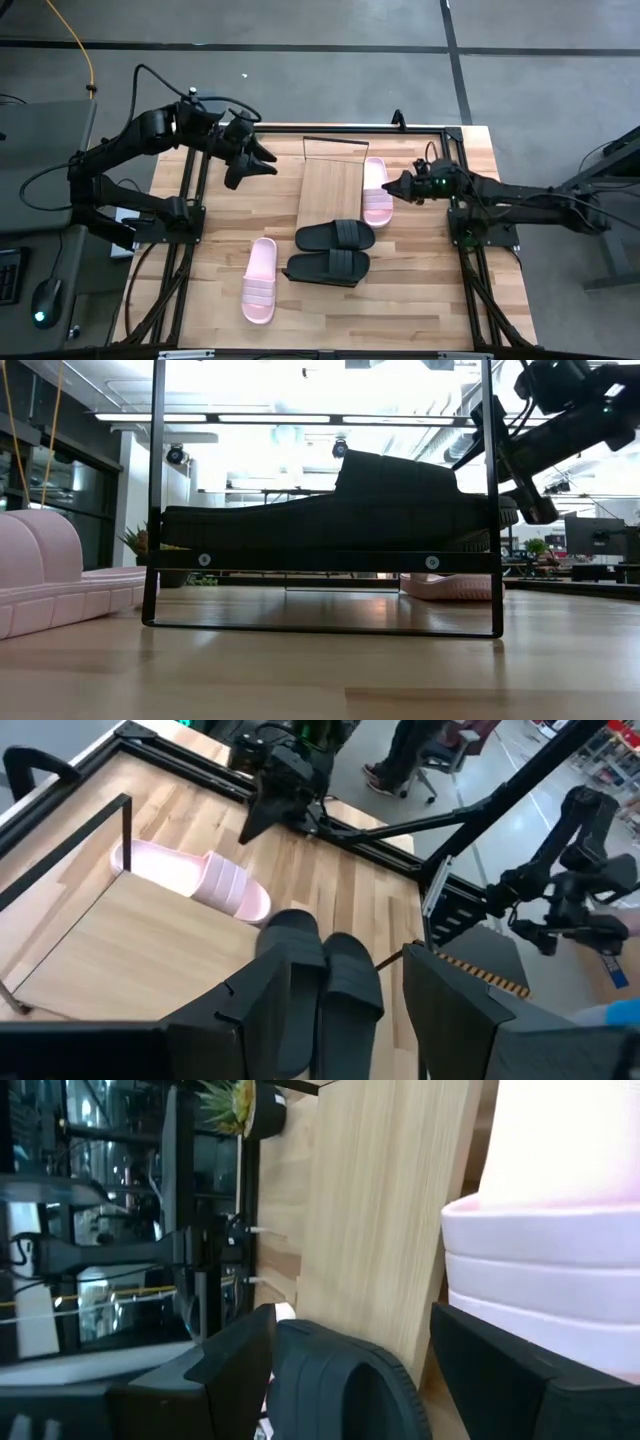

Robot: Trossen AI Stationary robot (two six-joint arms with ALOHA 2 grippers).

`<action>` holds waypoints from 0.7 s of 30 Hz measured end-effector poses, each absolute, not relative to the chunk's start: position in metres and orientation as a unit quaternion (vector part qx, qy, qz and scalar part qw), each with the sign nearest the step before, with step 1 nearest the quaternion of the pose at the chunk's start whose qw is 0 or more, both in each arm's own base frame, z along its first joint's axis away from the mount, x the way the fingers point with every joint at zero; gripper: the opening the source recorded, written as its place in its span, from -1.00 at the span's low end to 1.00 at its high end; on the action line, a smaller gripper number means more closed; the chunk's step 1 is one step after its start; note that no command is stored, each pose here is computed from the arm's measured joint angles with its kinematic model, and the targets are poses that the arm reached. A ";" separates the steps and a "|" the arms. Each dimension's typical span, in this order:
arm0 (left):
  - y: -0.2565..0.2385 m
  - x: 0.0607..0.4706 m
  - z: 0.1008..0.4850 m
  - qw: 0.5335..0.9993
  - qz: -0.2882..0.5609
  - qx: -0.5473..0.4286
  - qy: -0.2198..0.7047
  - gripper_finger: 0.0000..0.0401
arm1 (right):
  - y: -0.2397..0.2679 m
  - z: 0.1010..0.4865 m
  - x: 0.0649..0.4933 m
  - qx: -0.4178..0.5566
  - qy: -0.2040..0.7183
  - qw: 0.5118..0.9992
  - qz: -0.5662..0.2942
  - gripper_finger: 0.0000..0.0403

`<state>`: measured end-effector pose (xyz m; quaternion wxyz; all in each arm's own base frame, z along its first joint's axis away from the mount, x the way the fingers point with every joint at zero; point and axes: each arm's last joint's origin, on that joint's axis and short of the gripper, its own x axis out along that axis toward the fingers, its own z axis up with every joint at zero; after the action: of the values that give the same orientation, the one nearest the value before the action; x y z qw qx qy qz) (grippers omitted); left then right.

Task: Pick and place slides into the shelf
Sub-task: Put the top pink slide on the shelf

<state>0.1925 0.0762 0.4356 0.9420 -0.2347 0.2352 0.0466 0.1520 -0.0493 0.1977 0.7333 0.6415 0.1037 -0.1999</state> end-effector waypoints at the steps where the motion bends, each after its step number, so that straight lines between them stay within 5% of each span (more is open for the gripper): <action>1: 0.076 0.192 0.436 0.942 0.046 -0.235 0.234 -0.11 | -0.053 0.198 0.151 0.643 0.106 0.733 -0.195 0.27; 21: 0.076 0.192 0.437 0.944 0.046 -0.231 0.231 -0.11 | -0.111 0.182 0.124 0.655 0.143 0.729 -0.139 0.27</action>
<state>0.1915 0.0758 0.4367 0.9438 -0.2315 0.2315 0.0463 0.1239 -0.1113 0.1823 0.7291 0.6548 0.1426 -0.1390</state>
